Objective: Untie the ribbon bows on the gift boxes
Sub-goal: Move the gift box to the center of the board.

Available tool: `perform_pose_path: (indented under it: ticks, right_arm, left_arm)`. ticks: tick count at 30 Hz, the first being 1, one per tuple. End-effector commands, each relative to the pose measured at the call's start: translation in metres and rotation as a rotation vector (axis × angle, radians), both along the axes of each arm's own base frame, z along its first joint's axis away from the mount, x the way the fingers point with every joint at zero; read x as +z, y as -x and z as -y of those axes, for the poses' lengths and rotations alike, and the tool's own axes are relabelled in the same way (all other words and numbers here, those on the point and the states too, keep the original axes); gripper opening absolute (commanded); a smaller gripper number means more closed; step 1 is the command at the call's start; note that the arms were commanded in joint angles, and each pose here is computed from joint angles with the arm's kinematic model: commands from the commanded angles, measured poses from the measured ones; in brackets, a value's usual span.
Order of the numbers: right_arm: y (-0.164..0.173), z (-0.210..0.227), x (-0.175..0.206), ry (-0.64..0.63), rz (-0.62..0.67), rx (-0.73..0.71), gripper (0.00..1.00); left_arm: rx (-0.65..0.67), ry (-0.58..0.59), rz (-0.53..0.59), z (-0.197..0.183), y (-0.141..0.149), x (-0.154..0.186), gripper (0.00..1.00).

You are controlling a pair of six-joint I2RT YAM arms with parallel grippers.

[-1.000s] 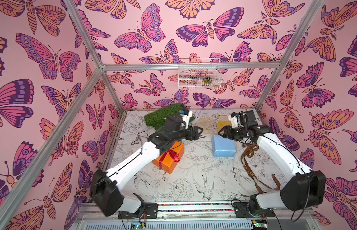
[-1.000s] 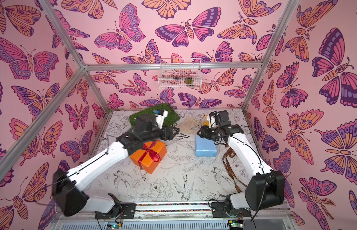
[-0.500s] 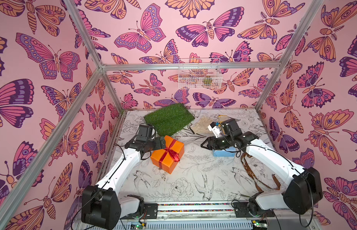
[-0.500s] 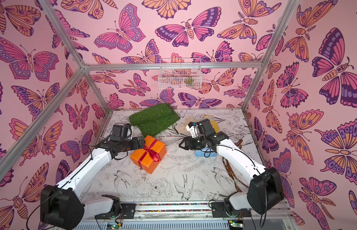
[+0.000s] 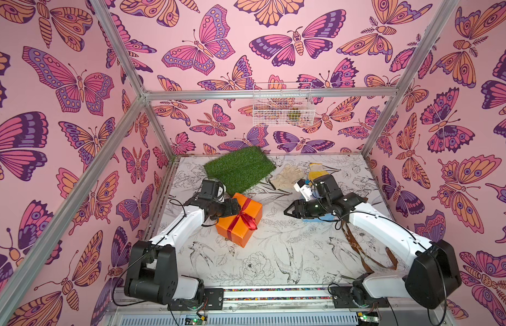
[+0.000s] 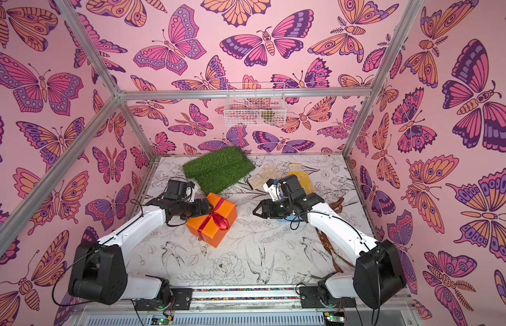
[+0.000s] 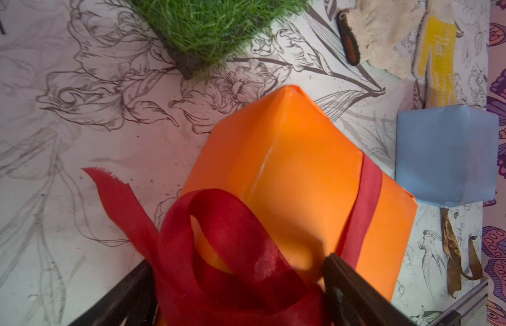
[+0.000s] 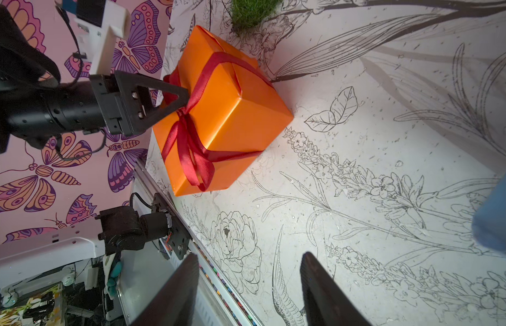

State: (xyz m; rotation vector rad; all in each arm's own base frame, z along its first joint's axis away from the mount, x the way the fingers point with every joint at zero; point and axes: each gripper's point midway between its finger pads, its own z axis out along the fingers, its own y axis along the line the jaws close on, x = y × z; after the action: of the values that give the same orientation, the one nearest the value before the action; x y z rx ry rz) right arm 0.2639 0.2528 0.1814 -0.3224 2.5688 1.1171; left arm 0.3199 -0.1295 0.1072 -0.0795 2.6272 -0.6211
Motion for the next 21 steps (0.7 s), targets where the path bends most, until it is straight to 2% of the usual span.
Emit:
perform_pose_path:
  ticks: [1,4,5,8,13,21]
  right_arm:
    - [0.009,0.003,0.0,-0.001,0.001,0.009,0.59]
    - [0.013,0.008,-0.007,0.01,-0.003,-0.014,0.59]
    - [0.014,0.009,-0.009,0.013,-0.008,-0.02,0.59]
    - [0.014,0.012,-0.017,0.024,-0.031,-0.045,0.58]
    - [0.015,0.019,-0.028,0.054,-0.073,-0.1,0.53]
    - [0.022,0.036,-0.044,0.066,-0.08,-0.21,0.44]
  left_arm:
    - [-0.014,0.046,-0.015,0.021,0.022,0.001,0.89]
    - [0.001,0.04,-0.005,0.038,0.034,-0.002,0.88]
    - [0.005,0.057,0.038,0.044,0.036,0.009,0.88]
    - [0.024,0.094,0.071,0.066,0.043,0.017,0.89]
    - [0.006,0.117,0.103,0.098,0.053,0.022,0.89]
    - [-0.014,0.053,0.171,0.097,0.046,0.027,0.9]
